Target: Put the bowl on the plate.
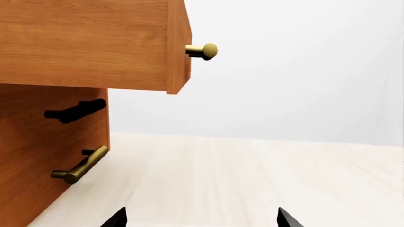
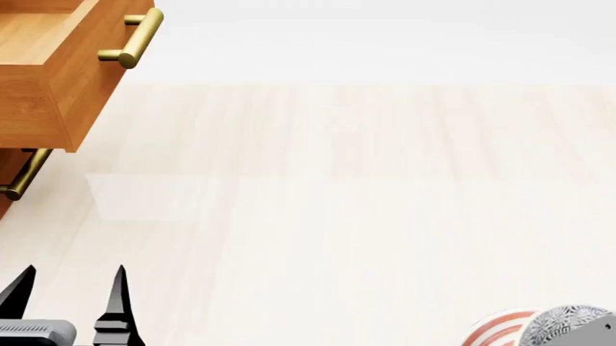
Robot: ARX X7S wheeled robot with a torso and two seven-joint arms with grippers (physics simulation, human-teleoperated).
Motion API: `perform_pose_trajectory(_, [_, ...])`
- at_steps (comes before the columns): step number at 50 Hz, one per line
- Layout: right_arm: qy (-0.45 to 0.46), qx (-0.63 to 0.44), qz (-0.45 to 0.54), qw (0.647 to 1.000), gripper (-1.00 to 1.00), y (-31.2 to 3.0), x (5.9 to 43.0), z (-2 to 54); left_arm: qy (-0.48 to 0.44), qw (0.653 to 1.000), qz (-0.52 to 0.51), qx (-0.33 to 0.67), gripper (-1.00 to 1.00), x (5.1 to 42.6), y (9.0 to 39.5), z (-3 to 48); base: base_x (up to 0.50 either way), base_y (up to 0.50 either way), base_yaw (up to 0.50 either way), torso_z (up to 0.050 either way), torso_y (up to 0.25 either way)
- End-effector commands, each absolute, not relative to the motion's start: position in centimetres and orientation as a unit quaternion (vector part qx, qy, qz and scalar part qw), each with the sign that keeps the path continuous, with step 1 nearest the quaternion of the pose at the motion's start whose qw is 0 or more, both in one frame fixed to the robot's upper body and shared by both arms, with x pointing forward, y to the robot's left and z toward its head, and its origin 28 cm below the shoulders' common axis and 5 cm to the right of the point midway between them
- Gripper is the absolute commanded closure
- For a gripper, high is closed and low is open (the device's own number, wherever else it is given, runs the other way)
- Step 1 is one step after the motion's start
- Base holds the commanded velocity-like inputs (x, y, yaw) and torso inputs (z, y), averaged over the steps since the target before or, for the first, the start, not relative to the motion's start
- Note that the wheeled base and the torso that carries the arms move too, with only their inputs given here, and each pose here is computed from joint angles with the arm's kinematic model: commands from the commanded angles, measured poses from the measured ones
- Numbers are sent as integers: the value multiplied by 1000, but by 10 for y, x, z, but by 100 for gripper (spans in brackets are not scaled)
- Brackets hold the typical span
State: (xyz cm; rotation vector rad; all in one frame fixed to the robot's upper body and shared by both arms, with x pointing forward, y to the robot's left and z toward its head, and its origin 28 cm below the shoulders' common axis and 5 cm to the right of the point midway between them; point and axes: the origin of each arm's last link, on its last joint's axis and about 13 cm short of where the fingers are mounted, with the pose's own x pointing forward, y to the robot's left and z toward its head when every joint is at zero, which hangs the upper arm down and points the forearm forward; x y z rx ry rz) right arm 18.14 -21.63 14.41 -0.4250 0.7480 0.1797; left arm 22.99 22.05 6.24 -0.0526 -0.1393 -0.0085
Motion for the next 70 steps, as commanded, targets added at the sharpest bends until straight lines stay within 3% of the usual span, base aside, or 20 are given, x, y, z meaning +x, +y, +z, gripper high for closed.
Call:
perform_pose_trajectory(1, [334,-193,83,919,-100,-219,180,155,-69,997,-7,-26,-100,230,219,62,0,0,0,0,0])
perform_pose_trajectory(28, [292,-194,78,933,-100,-214,173,173,-70,997,-8,-28,-100,229,220,63,0,0,0,0,0])
perform_pose_trajectory(70, [152,-189,136,961,-100,-189,164,220,-75,997,-6,-28,-100,229,221,64,0,0,0,0,0])
